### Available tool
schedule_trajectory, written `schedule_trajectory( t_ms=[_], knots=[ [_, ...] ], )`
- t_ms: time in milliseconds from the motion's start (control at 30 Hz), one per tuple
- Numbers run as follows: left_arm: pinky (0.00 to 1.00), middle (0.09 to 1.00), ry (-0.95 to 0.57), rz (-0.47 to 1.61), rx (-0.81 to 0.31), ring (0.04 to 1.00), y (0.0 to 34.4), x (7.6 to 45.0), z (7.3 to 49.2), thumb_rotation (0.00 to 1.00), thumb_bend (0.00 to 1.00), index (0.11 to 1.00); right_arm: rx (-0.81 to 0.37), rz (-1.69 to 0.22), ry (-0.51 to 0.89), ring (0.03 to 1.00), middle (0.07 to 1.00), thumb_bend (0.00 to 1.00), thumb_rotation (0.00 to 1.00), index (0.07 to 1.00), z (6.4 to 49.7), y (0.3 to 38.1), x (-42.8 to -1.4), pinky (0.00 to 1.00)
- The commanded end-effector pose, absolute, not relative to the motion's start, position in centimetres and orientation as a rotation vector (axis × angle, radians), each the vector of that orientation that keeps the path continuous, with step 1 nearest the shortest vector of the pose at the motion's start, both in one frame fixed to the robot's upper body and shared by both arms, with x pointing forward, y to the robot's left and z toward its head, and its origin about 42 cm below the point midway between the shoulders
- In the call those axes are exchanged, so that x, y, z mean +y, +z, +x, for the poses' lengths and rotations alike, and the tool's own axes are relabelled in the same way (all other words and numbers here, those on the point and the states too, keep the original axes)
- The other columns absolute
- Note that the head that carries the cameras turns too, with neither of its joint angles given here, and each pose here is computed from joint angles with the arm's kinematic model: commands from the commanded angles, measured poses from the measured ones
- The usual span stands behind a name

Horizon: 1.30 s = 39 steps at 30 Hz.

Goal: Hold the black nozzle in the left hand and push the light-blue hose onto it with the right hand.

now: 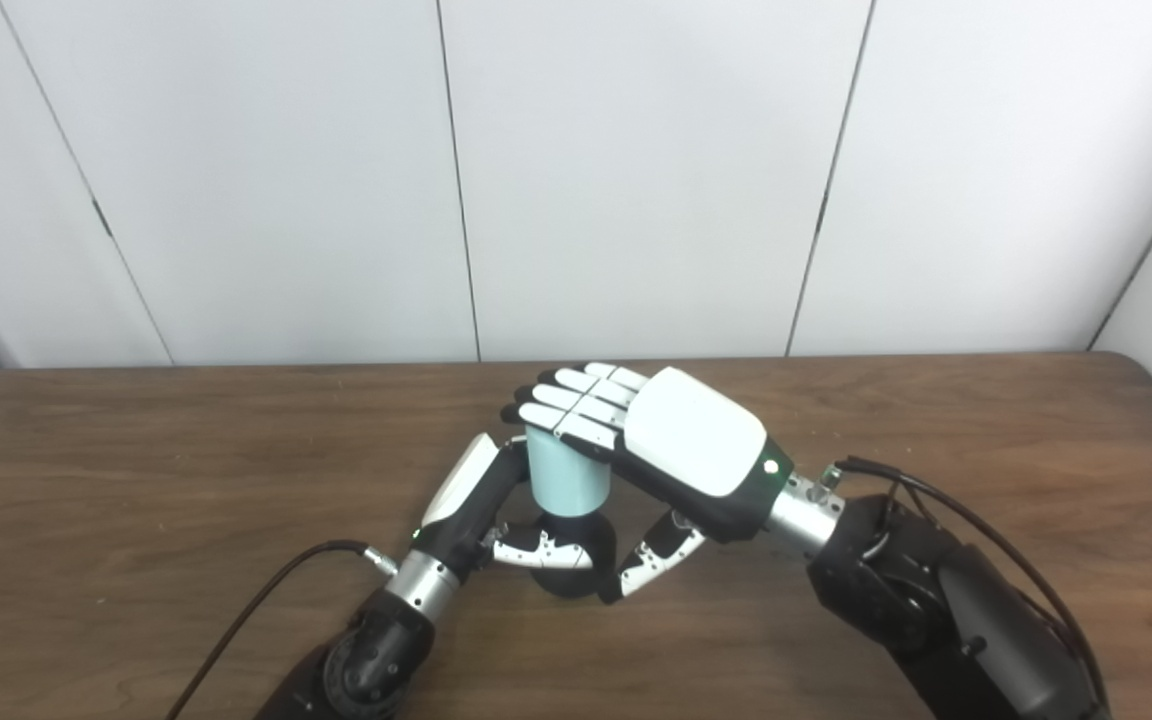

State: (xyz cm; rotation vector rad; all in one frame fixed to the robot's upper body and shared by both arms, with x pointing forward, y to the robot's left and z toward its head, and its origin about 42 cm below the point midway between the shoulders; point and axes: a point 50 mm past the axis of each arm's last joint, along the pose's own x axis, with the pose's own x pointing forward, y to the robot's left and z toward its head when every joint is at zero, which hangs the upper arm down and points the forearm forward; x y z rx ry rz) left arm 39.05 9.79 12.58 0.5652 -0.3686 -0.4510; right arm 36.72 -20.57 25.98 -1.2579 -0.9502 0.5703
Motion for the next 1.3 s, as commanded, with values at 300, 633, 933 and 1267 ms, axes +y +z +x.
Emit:
schedule_trajectory(
  t_ms=[300,633,933,1267],
  knots=[
    [0.28,0.481,-0.512,0.612,-0.136,0.378,5.6,11.2,34.9,0.08,0.51,0.491,-1.015,-1.259,0.597,0.922,0.914,0.72,0.30,0.908,36.8,27.6,-20.4,0.89],
    [0.30,0.483,-0.514,0.618,-0.135,0.387,5.4,11.4,34.8,0.08,0.51,0.491,-0.982,-1.285,0.666,0.927,0.912,0.70,0.31,0.898,35.8,27.3,-22.4,0.90],
    [0.30,0.490,-0.517,0.622,-0.137,0.395,5.7,11.5,34.8,0.08,0.51,0.491,-1.002,-1.294,0.642,0.915,0.915,0.70,0.31,0.905,35.6,26.4,-22.9,0.90],
    [0.34,0.507,-0.518,0.632,-0.135,0.431,5.7,11.6,34.8,0.08,0.51,0.491,-1.016,-1.298,0.617,0.921,0.922,0.71,0.28,0.912,35.6,24.7,-23.2,0.91]
  ],
)
